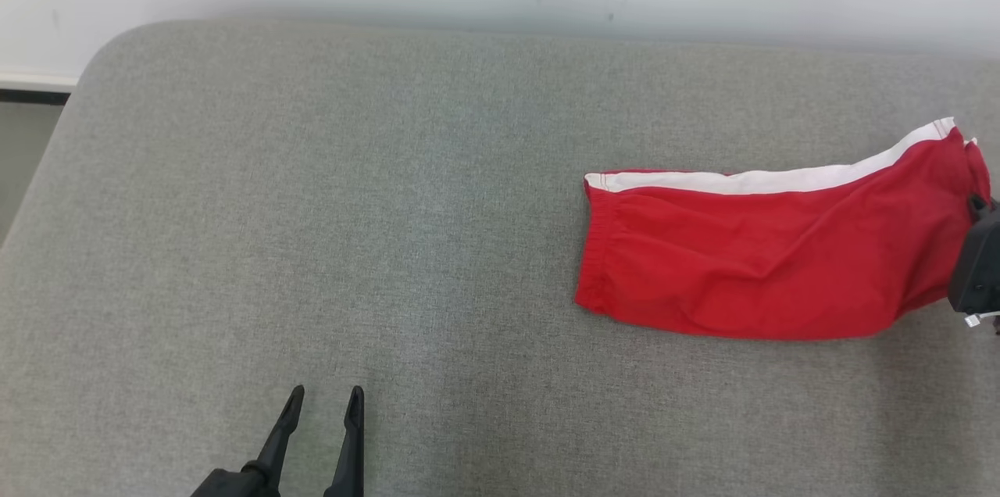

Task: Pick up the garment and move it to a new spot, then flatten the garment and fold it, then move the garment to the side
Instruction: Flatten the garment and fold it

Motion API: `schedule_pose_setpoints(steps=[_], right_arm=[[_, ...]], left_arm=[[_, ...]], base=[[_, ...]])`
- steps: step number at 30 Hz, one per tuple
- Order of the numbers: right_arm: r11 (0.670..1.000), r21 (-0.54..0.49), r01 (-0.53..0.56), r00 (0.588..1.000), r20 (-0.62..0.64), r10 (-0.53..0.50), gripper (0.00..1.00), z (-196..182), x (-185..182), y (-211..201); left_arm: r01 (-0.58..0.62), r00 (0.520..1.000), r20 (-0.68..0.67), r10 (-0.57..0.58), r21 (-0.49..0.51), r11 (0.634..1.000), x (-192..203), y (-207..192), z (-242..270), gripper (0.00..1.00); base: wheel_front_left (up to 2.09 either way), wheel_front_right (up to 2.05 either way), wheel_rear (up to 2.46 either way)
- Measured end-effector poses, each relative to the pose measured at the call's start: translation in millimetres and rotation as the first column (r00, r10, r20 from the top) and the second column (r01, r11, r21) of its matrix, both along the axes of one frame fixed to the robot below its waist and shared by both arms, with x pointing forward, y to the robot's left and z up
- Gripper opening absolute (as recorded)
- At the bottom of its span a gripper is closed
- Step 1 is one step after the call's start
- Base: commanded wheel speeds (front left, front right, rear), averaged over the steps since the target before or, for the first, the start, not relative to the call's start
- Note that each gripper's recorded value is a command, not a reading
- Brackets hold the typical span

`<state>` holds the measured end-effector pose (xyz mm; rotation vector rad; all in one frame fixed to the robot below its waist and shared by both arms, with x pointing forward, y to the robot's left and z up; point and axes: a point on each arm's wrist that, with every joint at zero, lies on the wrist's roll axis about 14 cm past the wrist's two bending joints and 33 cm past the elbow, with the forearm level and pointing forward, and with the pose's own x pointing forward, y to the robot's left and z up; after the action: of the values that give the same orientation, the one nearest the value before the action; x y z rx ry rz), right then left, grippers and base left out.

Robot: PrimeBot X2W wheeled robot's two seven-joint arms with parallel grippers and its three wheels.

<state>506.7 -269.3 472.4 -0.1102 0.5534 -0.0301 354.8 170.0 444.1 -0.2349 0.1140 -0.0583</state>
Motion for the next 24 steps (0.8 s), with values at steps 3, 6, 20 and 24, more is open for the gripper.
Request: schedule_pose_setpoints(steps=[3,6,20,24], right_arm=[[1.0,-0.01,-0.025,1.0,0.018,0.025,0.0,9,-1,7],[0.998,-0.013,-0.069,0.997,0.025,0.07,0.0,14,0,24],[0.94,0.038,-0.34,0.94,0.006,0.34,0.0,10,6,139],[0.913,0.065,-0.403,0.915,0.012,0.403,0.0,10,4,171]], left_arm=[[0.005,1.0,0.007,-0.005,-0.004,1.0,-1,-2,2,1.0],[0.005,1.0,0.011,-0.004,-0.009,1.0,-2,-3,4,1.0],[-0.036,0.999,0.006,0.036,-0.023,0.999,-17,5,4,1.0],[-0.056,0.998,0.006,0.056,-0.022,0.998,-24,10,4,1.0]], base=[[0.0,0.0,0.0],[0.0,0.0,0.0],[0.0,0.0,0.0],[0.0,0.0,0.0]])
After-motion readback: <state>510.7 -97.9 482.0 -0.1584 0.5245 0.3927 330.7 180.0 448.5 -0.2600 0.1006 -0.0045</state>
